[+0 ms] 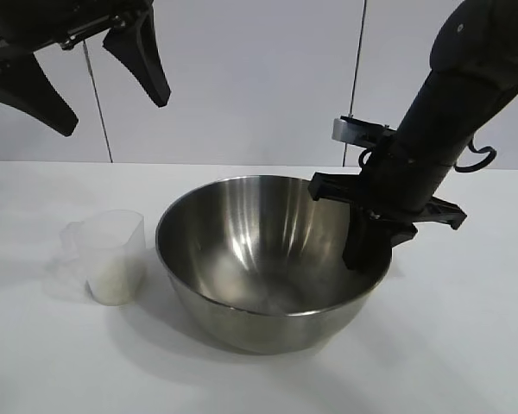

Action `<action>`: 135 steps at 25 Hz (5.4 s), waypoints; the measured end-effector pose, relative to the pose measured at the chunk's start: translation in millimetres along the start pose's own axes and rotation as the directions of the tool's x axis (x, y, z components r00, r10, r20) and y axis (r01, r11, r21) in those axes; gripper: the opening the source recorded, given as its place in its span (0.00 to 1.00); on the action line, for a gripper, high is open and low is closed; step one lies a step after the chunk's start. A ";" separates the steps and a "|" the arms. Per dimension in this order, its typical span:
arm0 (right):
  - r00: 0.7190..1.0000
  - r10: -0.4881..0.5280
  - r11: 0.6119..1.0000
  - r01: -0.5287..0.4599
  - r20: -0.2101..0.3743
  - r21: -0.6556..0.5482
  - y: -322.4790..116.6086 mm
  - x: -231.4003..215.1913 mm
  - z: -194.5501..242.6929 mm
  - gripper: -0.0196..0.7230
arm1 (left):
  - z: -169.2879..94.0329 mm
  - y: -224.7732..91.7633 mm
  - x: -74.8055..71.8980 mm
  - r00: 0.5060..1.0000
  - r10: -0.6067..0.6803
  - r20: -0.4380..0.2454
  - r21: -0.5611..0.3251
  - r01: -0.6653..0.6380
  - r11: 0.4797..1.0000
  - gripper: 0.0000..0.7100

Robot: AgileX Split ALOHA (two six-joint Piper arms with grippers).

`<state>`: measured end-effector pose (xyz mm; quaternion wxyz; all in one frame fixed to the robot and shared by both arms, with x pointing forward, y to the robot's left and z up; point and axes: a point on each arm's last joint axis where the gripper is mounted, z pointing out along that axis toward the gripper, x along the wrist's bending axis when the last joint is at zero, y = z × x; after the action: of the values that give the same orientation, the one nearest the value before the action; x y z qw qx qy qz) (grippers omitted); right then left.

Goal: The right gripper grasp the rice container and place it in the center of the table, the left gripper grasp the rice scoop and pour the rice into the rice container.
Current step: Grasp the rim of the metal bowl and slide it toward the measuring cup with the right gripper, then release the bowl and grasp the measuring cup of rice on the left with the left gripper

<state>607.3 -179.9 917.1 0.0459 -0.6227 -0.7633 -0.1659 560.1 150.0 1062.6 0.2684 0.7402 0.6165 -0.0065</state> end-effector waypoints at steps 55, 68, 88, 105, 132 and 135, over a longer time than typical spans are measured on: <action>0.989 0.137 0.976 -0.144 -0.054 -0.164 5.1 -15.2 -123.4 0.85 | 10.1 -100.7 68.8 0.920 0.102 -0.378 -0.740 -0.366 0.564 0.89; 0.990 0.134 0.975 -0.141 -0.053 -0.171 5.7 -15.4 -123.5 0.85 | 18.5 -168.8 84.4 0.845 0.229 -0.484 -0.737 -0.534 0.414 0.74; 0.990 0.133 0.975 -0.140 -0.053 -0.171 5.7 -15.4 -123.5 0.85 | 102.1 -205.0 114.0 0.839 0.334 -0.429 -0.451 -0.519 0.726 0.73; 0.990 0.133 0.975 -0.140 -0.052 -0.170 5.6 -15.5 -123.5 0.85 | 124.2 -180.6 121.5 0.846 0.290 -0.447 -0.475 -0.499 0.725 0.73; 0.990 0.133 0.976 -0.140 -0.054 -0.169 5.6 -15.3 -123.5 0.85 | 137.7 -171.0 126.6 0.856 0.272 -0.440 -0.485 -0.481 0.731 0.73; 0.990 0.133 0.976 -0.140 -0.054 -0.169 5.6 -15.3 -123.5 0.85 | 140.1 -172.3 127.5 0.859 0.270 -0.435 -0.478 -0.474 0.739 0.73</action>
<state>599.2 -231.6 1030.1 0.0190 -0.6716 -0.7004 -0.2409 477.8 225.6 832.2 0.3630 0.7246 0.4627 0.3593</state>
